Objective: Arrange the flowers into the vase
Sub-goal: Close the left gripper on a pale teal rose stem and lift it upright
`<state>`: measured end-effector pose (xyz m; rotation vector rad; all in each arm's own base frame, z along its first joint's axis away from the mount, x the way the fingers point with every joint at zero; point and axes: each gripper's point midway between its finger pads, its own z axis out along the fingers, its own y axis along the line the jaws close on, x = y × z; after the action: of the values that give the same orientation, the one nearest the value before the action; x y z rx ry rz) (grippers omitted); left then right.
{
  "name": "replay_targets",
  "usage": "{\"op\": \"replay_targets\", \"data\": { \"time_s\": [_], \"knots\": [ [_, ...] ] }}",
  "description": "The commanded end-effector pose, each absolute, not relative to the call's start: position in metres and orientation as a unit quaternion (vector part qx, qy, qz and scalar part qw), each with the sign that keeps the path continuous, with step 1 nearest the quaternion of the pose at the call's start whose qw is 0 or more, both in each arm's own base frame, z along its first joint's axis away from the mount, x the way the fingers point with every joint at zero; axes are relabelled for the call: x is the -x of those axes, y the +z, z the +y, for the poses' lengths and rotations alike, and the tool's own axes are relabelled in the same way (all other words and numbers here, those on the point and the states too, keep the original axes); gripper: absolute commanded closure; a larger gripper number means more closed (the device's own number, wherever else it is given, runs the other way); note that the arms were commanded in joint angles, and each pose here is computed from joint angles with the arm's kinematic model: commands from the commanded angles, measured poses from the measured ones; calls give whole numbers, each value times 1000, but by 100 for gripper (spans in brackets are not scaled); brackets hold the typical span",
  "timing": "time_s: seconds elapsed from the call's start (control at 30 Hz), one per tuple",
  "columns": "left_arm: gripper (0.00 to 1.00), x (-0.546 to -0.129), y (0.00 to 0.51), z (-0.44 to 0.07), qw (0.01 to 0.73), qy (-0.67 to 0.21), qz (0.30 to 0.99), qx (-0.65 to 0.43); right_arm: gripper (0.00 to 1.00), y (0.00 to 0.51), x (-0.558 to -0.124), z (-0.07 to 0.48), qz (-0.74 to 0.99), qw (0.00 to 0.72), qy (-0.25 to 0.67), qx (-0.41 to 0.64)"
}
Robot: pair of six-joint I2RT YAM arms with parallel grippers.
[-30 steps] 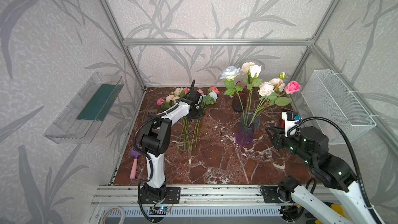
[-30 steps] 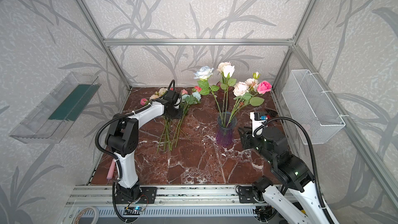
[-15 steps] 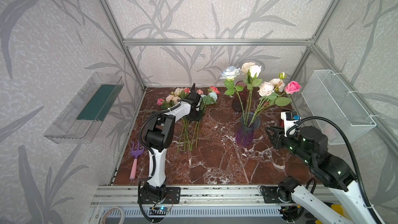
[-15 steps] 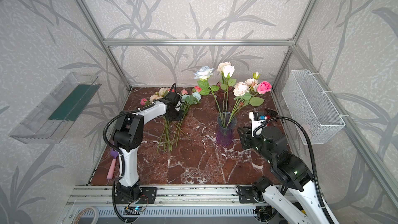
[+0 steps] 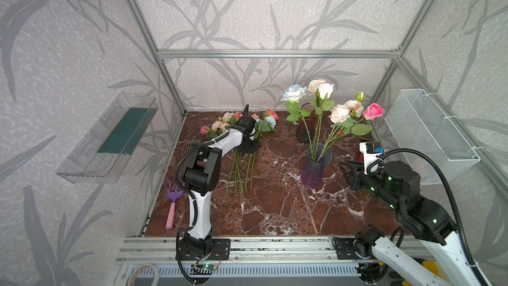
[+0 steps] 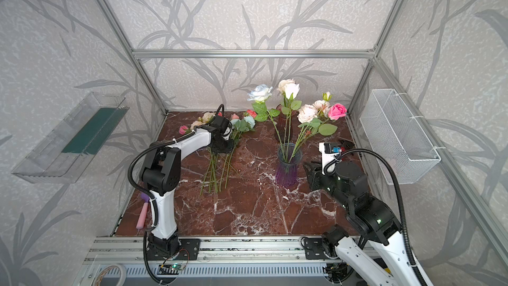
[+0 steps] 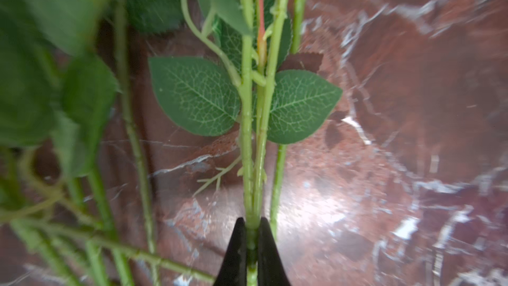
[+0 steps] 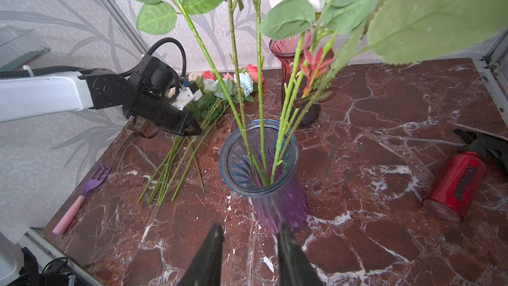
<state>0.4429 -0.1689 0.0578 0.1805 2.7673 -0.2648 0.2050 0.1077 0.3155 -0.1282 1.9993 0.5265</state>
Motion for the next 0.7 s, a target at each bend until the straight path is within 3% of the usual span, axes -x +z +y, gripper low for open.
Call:
{"op": "replay_targets", "data": {
  "time_s": [0.0, 0.4, 0.67],
  "knots": [
    [99, -443, 119, -174, 238, -123, 962, -59, 66, 338, -200, 106, 814, 528, 235, 46],
    [100, -416, 231, -182, 366, -212, 904, -70, 66, 361, -198, 112, 803, 530, 268, 41],
    [100, -358, 343, -207, 515, -362, 764, -141, 65, 392, -201, 142, 781, 519, 341, 66]
  ]
}}
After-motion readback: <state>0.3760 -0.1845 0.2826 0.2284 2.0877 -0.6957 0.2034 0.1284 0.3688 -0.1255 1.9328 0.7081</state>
